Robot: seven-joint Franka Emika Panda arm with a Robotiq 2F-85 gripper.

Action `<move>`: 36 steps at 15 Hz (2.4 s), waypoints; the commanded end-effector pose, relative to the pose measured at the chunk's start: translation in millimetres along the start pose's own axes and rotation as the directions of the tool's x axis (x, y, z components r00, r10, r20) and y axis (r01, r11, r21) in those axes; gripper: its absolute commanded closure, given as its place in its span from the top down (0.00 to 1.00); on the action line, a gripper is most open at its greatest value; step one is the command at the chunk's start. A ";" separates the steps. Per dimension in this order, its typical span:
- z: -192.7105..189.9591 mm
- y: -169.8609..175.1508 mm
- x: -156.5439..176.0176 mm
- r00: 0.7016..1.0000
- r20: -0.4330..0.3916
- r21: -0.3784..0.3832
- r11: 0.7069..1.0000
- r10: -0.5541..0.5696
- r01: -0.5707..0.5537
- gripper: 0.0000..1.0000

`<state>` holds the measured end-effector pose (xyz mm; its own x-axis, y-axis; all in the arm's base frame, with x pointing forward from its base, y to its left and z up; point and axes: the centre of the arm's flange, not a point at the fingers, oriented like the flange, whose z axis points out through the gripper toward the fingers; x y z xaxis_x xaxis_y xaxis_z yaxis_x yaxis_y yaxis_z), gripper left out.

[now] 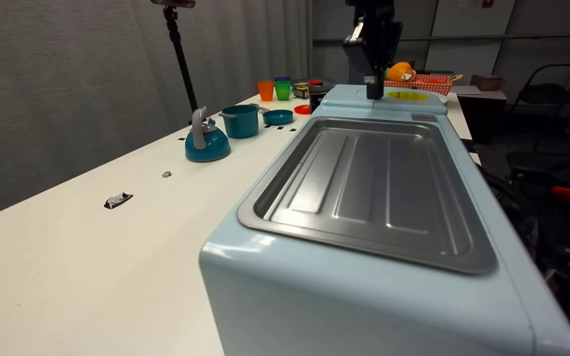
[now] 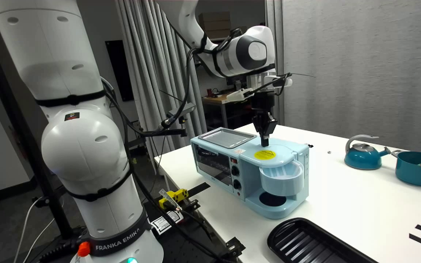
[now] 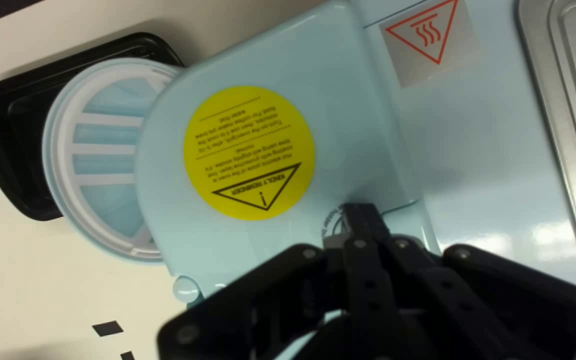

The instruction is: Push down on the button on top of the microwave oven.

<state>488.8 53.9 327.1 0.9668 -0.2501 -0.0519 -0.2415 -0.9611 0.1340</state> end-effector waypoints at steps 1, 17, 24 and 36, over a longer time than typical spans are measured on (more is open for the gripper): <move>63.6 -8.0 -23.0 1.000 0.013 -0.045 0.999 -0.009 0.010 0.00; 9.7 -5.8 2.7 0.999 -0.040 -0.030 1.000 -0.002 0.001 0.00; -33.3 17.4 17.3 0.999 -0.045 0.023 1.000 -0.018 0.019 0.00; -82.3 60.6 -8.4 0.993 -0.064 0.106 0.988 -0.103 0.109 0.00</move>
<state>495.0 22.5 405.1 0.9851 -0.1716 0.0113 -0.1719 -0.9840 0.0473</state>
